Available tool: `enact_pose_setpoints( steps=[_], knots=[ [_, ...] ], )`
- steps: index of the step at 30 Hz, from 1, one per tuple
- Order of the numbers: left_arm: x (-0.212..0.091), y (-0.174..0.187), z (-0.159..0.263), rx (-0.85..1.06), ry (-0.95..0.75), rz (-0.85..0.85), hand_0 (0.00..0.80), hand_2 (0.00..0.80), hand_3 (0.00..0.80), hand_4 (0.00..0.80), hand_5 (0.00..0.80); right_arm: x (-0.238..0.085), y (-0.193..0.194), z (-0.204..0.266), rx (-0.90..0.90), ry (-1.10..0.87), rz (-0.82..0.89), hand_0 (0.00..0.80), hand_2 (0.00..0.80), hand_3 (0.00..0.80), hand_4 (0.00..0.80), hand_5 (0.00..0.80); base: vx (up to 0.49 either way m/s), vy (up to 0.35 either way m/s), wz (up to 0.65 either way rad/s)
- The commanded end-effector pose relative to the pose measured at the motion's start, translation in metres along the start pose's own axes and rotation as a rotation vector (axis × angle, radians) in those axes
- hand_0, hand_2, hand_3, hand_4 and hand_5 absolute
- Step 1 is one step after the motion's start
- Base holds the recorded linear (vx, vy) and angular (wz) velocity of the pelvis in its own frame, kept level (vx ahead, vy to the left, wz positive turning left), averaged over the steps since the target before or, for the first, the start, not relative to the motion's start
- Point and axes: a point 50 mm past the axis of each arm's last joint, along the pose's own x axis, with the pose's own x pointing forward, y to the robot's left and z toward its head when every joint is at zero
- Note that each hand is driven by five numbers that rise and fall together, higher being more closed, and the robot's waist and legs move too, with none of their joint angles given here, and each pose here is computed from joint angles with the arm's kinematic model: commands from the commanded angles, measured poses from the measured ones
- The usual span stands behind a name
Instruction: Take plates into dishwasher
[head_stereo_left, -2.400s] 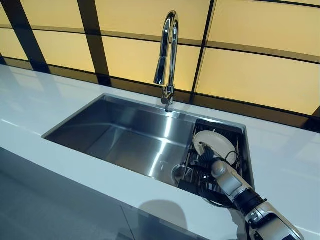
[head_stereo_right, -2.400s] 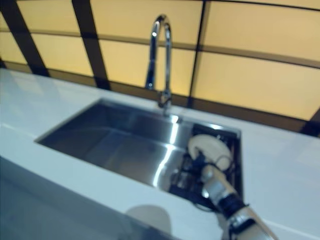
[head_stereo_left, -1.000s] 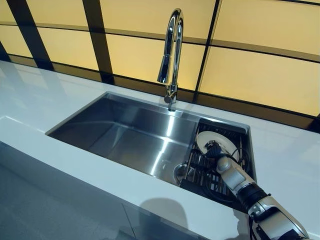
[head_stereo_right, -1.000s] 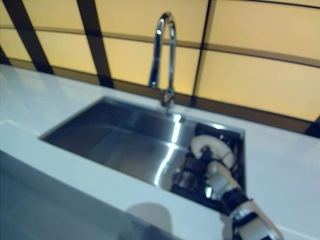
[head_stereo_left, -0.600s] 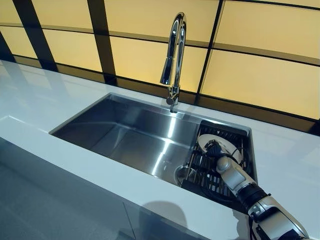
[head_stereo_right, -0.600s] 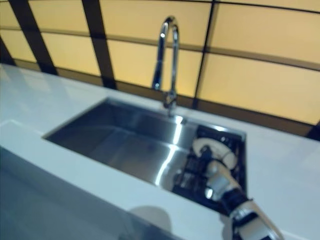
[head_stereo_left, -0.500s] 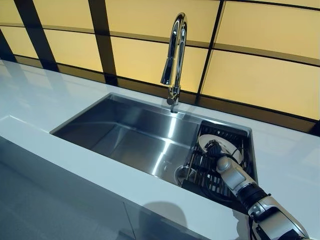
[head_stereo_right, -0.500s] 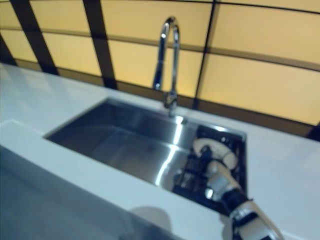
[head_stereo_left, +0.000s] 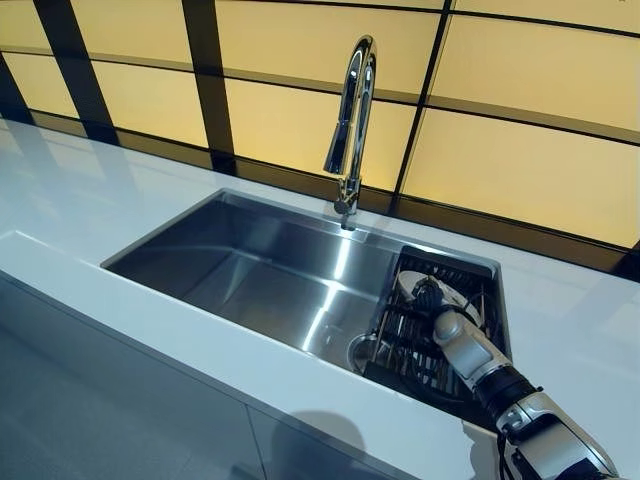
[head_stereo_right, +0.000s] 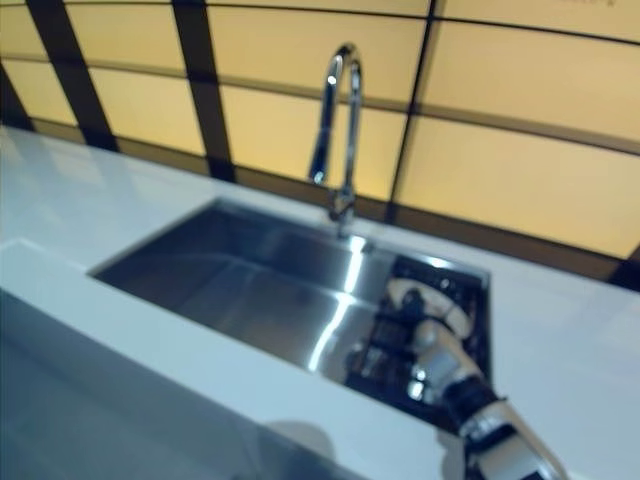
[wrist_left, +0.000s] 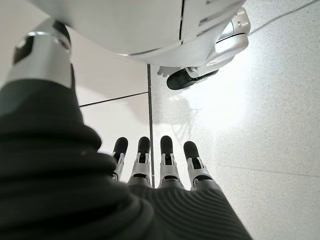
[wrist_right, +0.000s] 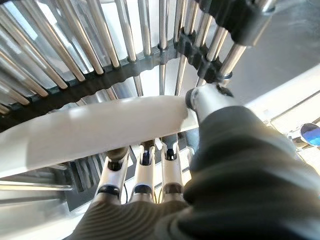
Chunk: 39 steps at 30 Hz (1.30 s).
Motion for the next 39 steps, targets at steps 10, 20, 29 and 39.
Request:
enact_pose_setpoints(
  steps=[10,20,29,39],
  knots=[
    [0.003,0.003,0.011,0.017,-0.036,0.003,0.000,0.000,0.000,0.000,0.000,0.004,-0.041,0.000,-0.003,-0.033,-0.125,0.800,0.800,0.800,0.800,0.800,0.000,0.000,0.00],
    [0.001,0.001,0.004,-0.008,-0.020,0.011,0.000,0.000,0.000,0.000,0.000,-0.009,-0.048,-0.002,0.074,-0.106,-0.117,0.800,0.800,0.800,0.800,0.800,0.000,0.000,0.00],
    [-0.001,-0.001,-0.005,-0.024,-0.007,0.017,0.000,0.000,0.000,0.000,0.000,-0.025,-0.056,-0.006,0.172,-0.200,-0.119,0.800,0.800,0.800,0.800,0.800,0.000,0.000,0.00],
    [-0.001,-0.005,-0.007,-0.034,-0.005,0.012,0.000,0.000,0.000,0.000,0.000,-0.043,-0.063,-0.003,0.287,-0.323,-0.117,0.800,0.800,0.800,0.800,0.800,-0.004,0.004,-0.01]
  ],
)
